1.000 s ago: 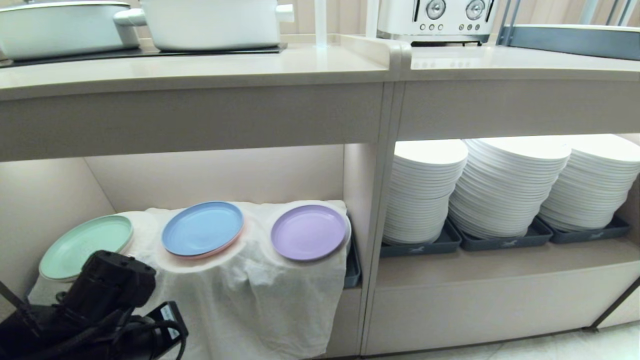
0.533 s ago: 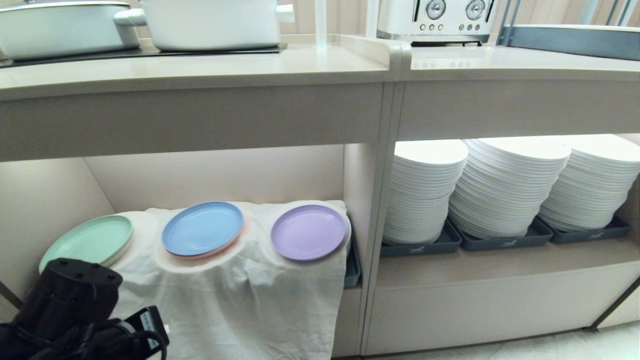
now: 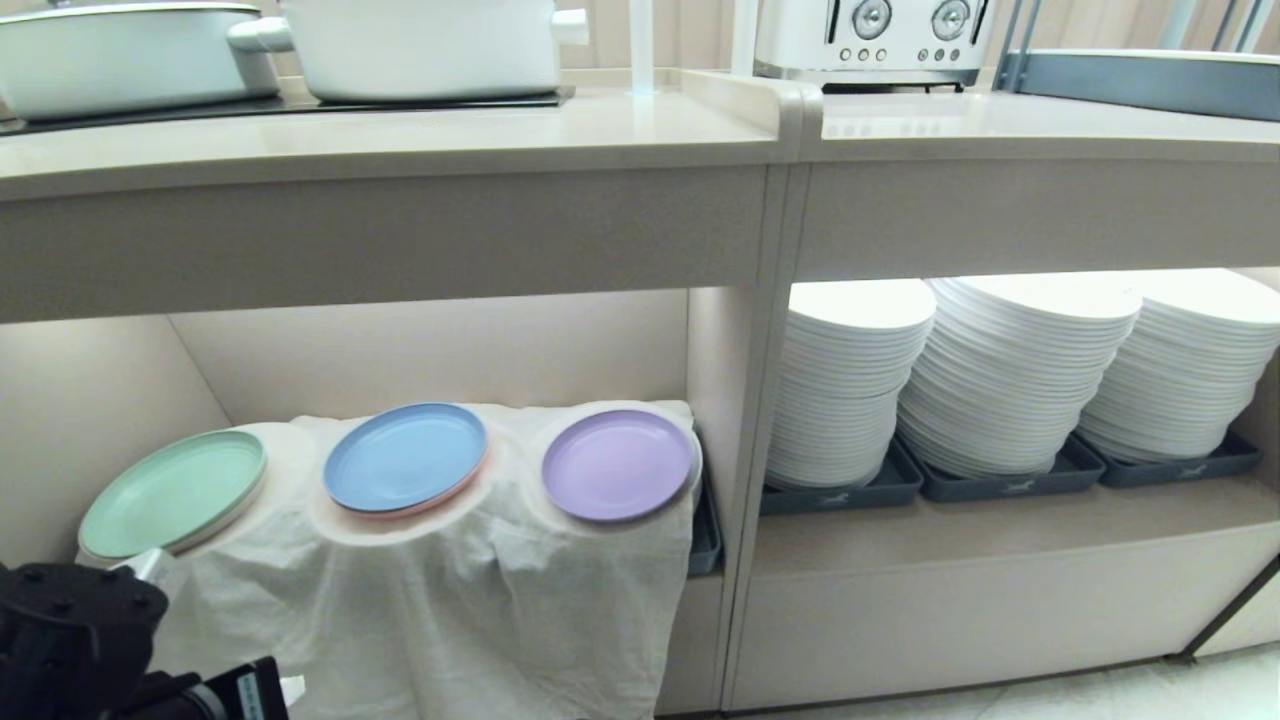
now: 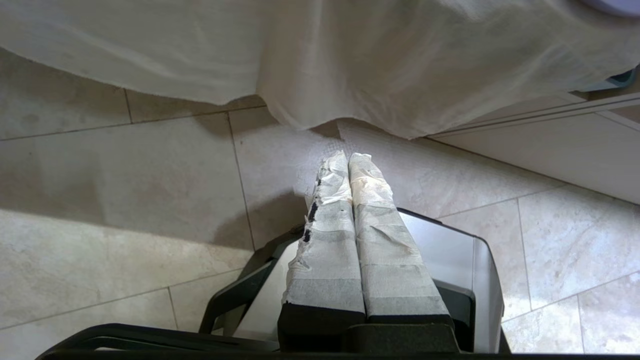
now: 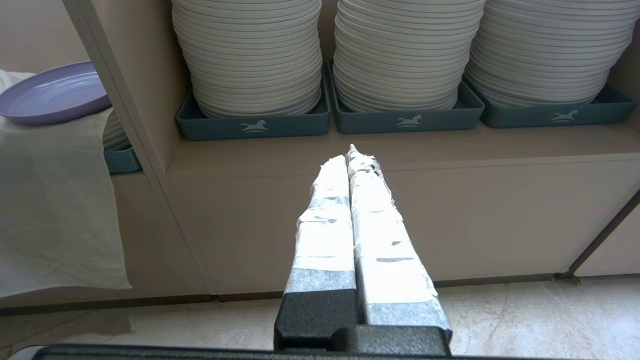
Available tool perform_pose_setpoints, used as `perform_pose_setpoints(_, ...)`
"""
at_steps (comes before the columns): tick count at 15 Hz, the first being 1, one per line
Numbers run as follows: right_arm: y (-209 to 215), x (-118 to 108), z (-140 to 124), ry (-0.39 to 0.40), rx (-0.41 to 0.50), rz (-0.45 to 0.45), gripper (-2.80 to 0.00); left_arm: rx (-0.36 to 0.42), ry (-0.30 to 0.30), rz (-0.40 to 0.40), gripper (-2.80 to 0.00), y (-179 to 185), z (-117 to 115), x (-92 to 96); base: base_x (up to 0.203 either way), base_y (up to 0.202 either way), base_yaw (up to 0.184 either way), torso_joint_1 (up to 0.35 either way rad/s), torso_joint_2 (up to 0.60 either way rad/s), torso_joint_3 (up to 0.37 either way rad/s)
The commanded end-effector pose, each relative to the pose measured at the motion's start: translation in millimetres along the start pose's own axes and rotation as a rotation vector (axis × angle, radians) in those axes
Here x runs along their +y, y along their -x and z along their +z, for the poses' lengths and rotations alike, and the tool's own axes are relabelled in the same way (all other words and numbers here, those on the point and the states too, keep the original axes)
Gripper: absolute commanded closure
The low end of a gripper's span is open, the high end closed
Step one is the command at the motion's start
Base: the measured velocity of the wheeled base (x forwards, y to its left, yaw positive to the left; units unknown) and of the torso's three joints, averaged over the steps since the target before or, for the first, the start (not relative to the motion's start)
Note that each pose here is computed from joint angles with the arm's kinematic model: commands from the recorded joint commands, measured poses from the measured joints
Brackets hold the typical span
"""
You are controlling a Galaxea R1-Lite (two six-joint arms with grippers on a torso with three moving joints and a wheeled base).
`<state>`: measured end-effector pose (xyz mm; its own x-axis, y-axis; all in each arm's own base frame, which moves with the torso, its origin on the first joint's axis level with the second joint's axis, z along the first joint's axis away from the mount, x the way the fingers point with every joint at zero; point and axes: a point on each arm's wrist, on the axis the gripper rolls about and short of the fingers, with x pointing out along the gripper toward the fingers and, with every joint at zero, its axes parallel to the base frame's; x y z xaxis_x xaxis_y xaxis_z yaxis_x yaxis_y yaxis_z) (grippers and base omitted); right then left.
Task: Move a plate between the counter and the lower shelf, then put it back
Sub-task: Pick up the plate in the cupboard
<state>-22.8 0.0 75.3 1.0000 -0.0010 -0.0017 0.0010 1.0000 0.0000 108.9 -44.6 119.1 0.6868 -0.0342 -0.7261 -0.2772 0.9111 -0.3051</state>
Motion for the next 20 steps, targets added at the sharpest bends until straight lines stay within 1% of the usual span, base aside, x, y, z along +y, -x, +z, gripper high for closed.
perform_pose_setpoints(1, 0.0, 0.0, 0.0, 0.0, 0.0, -0.001, 0.0, -0.014, 0.007, 0.011, 0.0, 1.5, 0.2, 5.1, 0.0, 0.0, 0.0, 0.0, 0.0, 0.0)
perform_pose_setpoints(3, 0.0, 0.0, 0.0, 0.0, 0.0, -0.001, 0.0, -0.017, -0.018, 0.041, 0.0, 0.4, -0.5, 12.7, 0.0, 0.0, 0.0, 0.0, 0.0, 0.0)
perform_pose_setpoints(6, 0.0, 0.0, 0.0, 0.0, 0.0, 0.0, 0.0, -0.045, -0.045, 0.039, 0.0, 1.4, 3.1, 22.2, 0.0, 0.0, 0.0, 0.0, 0.0, 0.0)
perform_pose_setpoints(9, 0.0, 0.0, 0.0, 0.0, 0.0, 0.0, 0.0, -0.077, -0.128, 0.023, 0.0, 6.8, 2.1, 35.5, 0.0, 0.0, 0.0, 0.0, 0.0, 0.0)
perform_pose_setpoints(11, 0.0, 0.0, 0.0, 0.0, 0.0, -0.001, 0.0, -0.093, -0.166, 0.024, 0.0, 10.7, -2.0, 43.4, 0.0, 0.0, 0.0, 0.0, 0.0, 0.0)
perform_pose_setpoints(15, 0.0, 0.0, 0.0, 0.0, 0.0, 0.001, 0.0, -0.127, -0.202, 0.024, 0.0, 17.6, -12.7, 56.1, 0.0, 0.0, 0.0, 0.0, 0.0, 0.0)
perform_pose_setpoints(20, 0.0, 0.0, 0.0, 0.0, 0.0, 0.0, 0.0, -0.17, -0.289, -0.013, 0.0, 24.5, -26.5, 65.0, 0.0, 0.0, 0.0, 0.0, 0.0, 0.0)
